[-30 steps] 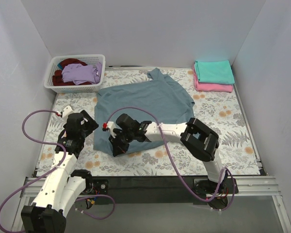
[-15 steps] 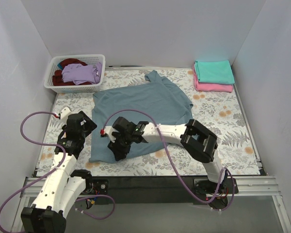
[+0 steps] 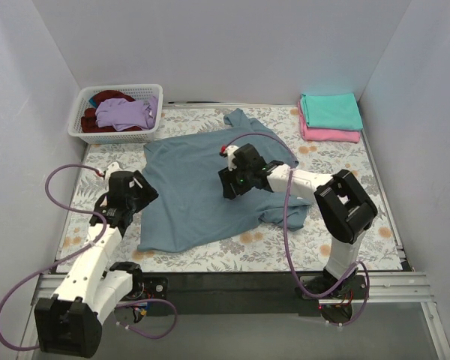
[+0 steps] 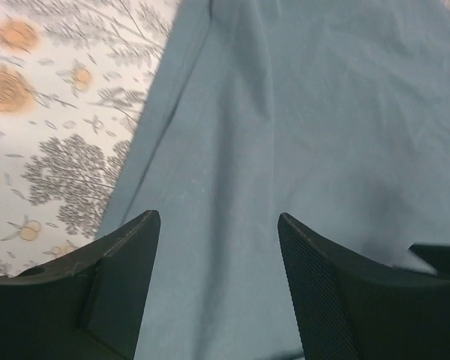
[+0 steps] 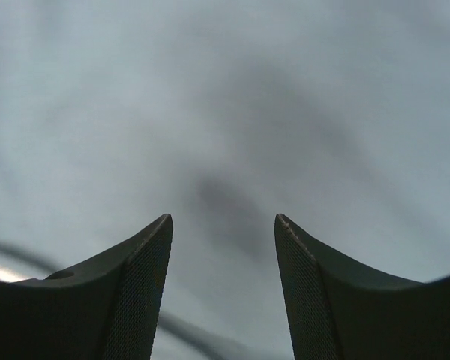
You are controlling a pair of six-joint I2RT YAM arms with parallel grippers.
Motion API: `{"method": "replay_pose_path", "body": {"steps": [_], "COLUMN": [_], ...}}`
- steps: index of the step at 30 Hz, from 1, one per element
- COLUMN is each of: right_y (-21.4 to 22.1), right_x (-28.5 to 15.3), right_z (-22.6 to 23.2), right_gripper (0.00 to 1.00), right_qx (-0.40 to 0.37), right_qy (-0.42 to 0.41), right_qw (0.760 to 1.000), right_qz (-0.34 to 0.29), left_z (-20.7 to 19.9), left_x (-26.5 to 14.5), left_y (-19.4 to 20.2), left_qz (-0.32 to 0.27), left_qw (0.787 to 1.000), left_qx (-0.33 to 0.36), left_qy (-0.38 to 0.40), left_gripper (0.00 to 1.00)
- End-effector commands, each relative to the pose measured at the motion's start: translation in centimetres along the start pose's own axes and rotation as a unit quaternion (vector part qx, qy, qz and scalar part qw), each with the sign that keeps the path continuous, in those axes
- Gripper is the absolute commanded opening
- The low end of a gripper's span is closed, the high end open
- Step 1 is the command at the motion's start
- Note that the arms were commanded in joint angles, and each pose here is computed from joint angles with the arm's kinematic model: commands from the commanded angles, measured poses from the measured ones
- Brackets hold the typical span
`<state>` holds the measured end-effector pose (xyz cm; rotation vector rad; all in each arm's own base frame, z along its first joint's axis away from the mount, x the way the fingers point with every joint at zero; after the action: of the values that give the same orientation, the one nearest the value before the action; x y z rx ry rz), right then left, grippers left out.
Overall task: Fold and stack the t-shirts
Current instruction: Flatten the tshirt out
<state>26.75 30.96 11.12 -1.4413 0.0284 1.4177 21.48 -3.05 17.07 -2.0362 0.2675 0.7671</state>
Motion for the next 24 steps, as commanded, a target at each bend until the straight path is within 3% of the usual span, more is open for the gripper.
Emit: {"method": "replay_pose_path", "body": {"steps": [1,4,8,17,20,24], "right_y": [-0.5,0.7,2.2,6.2,6.7,6.0], "right_x": [-2.2,-3.1,-3.9,-4.3,-5.0,-6.3], "right_z": [-4.7,-7.6,-10.5,-15.6,-17.6,-19.9], "right_gripper": [0.64,0.64,0.64,0.63,0.63,0.63], "right_qx": [0.053,0.090,0.139,0.268,0.307,0.339], "right_qy": [0.095,0.125,0.151,0.172,0.184,0.191], "right_qw": [0.993,0.988,0.978,0.948,0.934,0.920], "right_qz": [-0.037,-0.033,-0.028,-0.003,-0.015,-0.047], "left_z": [-1.1,-1.0,-0.5,0.3,-0.5,-3.2], "left_x": [1.1,2.4,3.3,7.1,8.8,11.6], "left_y": [2.0,3.7,4.8,7.7,7.6,5.2], "left_qz": [0.085,0.146,0.181,0.269,0.281,0.263], "left_qw": [0.995,0.989,0.983,0.960,0.956,0.963], "left_qx": [0.004,-0.002,-0.010,-0.037,-0.045,-0.039], "left_qy": [0.046,0.033,0.008,-0.064,-0.065,-0.039], "left_gripper": [0.63,0.59,0.48,0.39,0.34,0.35]}}
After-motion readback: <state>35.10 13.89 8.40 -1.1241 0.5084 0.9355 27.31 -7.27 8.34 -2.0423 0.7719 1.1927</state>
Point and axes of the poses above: each gripper's point midway between its finger pads, its own x axis out along the fingers, its own z axis along the line the jaws close on, y = z × x, the point moved 7 cm from there along -x, back along the fingers, and after that the axes turned 1 degree about x, right-handed, at the moved point
